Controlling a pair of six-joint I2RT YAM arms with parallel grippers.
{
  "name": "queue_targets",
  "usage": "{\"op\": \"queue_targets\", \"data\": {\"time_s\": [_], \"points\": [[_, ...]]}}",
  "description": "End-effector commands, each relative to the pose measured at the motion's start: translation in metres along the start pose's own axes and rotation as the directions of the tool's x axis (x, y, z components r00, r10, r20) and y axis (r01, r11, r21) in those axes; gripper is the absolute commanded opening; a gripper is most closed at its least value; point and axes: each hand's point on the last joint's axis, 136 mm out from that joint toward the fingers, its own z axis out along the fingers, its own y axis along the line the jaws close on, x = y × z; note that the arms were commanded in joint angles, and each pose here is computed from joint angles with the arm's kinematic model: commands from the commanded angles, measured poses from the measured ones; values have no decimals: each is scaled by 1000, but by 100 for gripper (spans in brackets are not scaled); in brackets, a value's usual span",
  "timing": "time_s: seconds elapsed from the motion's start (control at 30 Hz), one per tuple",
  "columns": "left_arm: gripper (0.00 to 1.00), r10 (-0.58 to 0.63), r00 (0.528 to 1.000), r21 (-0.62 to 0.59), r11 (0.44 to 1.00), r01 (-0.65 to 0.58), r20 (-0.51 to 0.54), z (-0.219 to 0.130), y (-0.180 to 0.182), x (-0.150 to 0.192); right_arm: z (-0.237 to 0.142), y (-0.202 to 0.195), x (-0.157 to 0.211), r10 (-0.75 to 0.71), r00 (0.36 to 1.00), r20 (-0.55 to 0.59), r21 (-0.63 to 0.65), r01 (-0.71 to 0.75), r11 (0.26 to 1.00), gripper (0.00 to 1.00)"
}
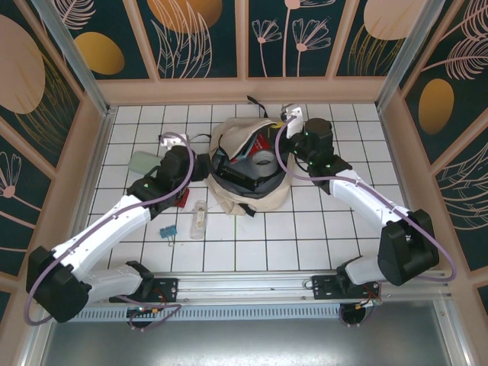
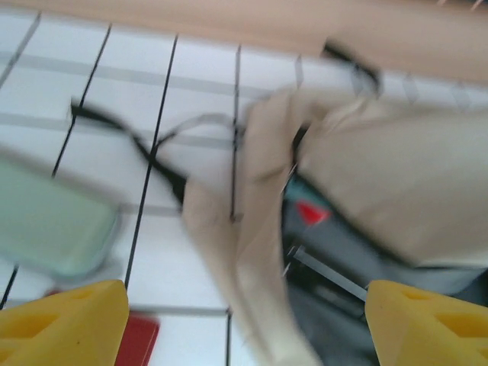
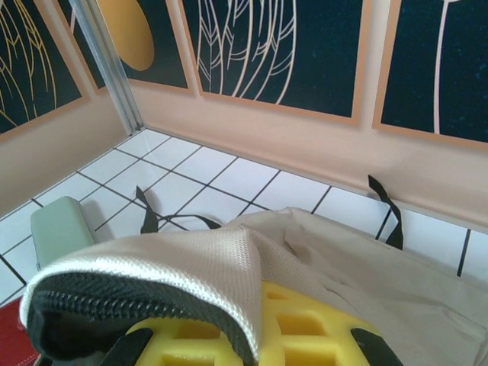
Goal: Pack the student bag
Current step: Pass the student bag at the center of the table, then pick up the pencil case from the bottom-center of the table.
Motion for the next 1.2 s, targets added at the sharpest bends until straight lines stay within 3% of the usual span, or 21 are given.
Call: {"op": "queue_targets", "data": {"time_s": [0.0, 0.2, 0.53, 0.9, 1.17], "points": [[75, -26, 981, -100, 995, 7, -191, 16, 26, 62, -18, 7, -43, -8, 989, 147, -13, 10, 1000, 0], [69, -36, 931, -91, 996, 3, -363, 23, 34, 131, -19, 6, -43, -7, 989, 151, -8, 9, 1000, 0], [70, -44, 870, -55, 998, 20, -492, 3, 39, 205, -14, 5, -40, -4, 990, 139, -8, 5, 1000, 0], [69, 2, 841, -50, 998, -34, -540, -3, 49, 233, -16, 5, -43, 0, 990, 142, -6, 1, 1000, 0], [63, 39, 826, -34, 997, -70, -563, -3, 46, 245, -16, 6, -43, 4, 990, 142, -11, -2, 1000, 0]]}}
